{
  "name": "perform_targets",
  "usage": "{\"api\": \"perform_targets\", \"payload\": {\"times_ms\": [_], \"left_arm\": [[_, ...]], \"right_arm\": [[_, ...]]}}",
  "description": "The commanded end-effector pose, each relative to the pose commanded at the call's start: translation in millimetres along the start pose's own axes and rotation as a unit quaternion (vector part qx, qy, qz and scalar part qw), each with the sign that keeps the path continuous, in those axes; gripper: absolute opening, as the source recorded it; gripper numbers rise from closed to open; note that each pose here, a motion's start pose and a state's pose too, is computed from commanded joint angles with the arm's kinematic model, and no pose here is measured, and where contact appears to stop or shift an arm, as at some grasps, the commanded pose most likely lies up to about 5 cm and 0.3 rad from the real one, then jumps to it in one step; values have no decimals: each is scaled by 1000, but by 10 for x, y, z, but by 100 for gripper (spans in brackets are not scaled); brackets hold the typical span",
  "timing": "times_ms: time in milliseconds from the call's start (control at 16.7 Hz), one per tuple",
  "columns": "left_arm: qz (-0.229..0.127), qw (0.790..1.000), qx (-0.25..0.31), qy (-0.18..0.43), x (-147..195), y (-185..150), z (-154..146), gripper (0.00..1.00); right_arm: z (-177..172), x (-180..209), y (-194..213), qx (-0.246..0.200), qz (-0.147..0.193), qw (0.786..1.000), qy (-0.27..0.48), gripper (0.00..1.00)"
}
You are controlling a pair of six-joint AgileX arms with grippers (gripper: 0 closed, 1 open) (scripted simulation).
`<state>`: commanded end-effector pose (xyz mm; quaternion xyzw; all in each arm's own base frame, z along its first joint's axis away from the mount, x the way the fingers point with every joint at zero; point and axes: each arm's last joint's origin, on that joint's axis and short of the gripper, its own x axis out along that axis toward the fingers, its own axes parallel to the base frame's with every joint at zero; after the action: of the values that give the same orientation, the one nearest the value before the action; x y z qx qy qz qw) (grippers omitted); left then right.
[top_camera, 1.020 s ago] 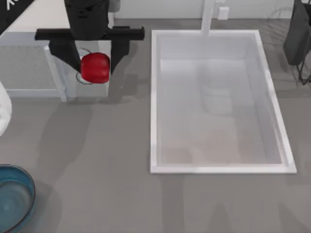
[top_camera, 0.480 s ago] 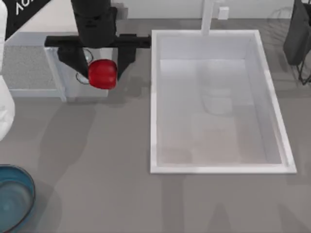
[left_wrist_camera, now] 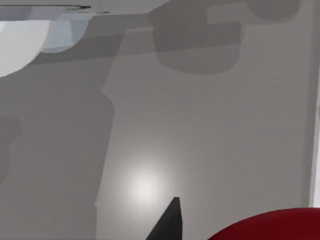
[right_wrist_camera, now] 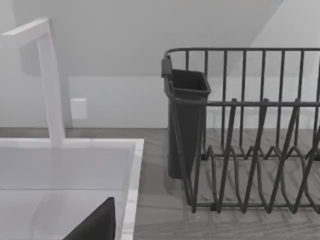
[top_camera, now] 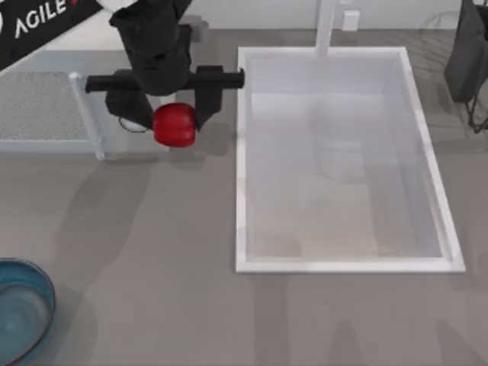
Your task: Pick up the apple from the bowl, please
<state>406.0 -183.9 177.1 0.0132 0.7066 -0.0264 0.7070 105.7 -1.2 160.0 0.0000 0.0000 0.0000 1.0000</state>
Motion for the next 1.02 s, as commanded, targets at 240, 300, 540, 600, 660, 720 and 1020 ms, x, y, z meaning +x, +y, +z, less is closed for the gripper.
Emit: {"api": "perform_targets", "payload": {"times_ms": [240,300,540,600,660,720,1020], "left_arm": [[9,1000,-18,0,178,131,-9,0],[9,1000,-18,0,178,131,-9,0],[9,1000,-18,0,178,131,-9,15],[9,1000,-18,0,178,131,-9,23],[9,1000,-18,0,178,131,-9,30],[9,1000,-18,0,178,131,-9,38],[9,1000,-18,0,178,131,-9,75]], "right_arm": [[0,0,0,0,0,1000,0,100],[0,0,0,0,0,1000,0,100],[0,0,0,0,0,1000,0,100],[0,0,0,0,0,1000,0,100],[0,0,0,0,0,1000,0,100],[0,0,0,0,0,1000,0,100],[0,0,0,0,0,1000,0,100]]}}
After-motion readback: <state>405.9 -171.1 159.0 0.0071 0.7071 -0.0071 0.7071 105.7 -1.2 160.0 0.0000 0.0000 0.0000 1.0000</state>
